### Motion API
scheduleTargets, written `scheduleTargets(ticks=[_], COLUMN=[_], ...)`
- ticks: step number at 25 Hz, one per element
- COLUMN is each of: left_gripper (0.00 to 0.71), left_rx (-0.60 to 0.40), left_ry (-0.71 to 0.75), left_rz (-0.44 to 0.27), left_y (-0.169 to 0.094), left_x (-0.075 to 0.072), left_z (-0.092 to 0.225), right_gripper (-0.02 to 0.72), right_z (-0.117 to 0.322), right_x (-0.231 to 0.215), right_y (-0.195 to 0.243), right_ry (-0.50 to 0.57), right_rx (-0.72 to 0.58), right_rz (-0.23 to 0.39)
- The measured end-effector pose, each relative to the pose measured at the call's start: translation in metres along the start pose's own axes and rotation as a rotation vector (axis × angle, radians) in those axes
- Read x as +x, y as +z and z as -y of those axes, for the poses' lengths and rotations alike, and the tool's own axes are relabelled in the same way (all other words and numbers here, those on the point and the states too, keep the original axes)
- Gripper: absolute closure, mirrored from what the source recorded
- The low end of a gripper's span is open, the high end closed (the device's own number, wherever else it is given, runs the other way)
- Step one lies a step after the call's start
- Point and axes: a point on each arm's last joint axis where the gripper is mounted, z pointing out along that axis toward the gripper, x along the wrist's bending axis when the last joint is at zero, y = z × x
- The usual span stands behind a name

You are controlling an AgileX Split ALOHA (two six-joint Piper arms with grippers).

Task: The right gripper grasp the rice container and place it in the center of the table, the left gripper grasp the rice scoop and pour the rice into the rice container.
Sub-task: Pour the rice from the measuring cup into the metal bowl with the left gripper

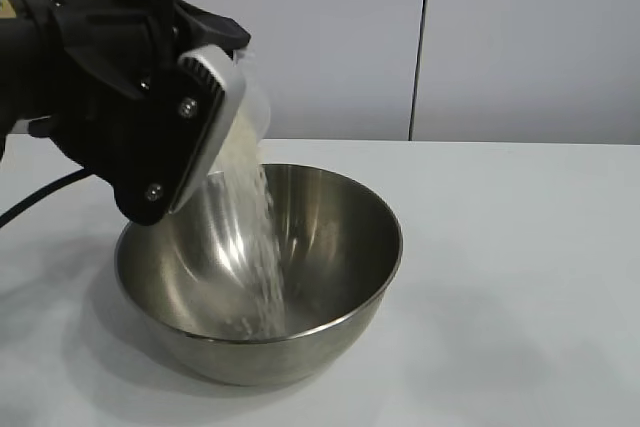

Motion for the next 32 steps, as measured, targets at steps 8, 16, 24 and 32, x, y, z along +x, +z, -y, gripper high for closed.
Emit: scheduleTargets(ticks=[8,16,24,32], left_gripper=[0.701,0.701,0.701,0.701], left_rx=[0.068,0.072,0.258,0.490], left_ry=[0.158,0.172,-0.422,-1.362], left_rz=[0.034,0.040,-0.119,-0.344], left_y=[0.002,0.002,-0.001,-0.014], left_x=[-0.002,-0.002,0.006,-0.006], left_z=[0.006,0.007,0.025,0.058], right_gripper=[0.386,0.386,0.386,0.386], right_z=[0.000,0.000,0.000,0.000], right_x=[0.000,0.000,0.000,0.000], right_y=[0.000,0.000,0.000,0.000], right_ry=[0.000,0.000,0.000,0.000], right_rx=[0.000,0.000,-0.001,-0.001], right_rz=[0.000,0.000,0.000,0.000])
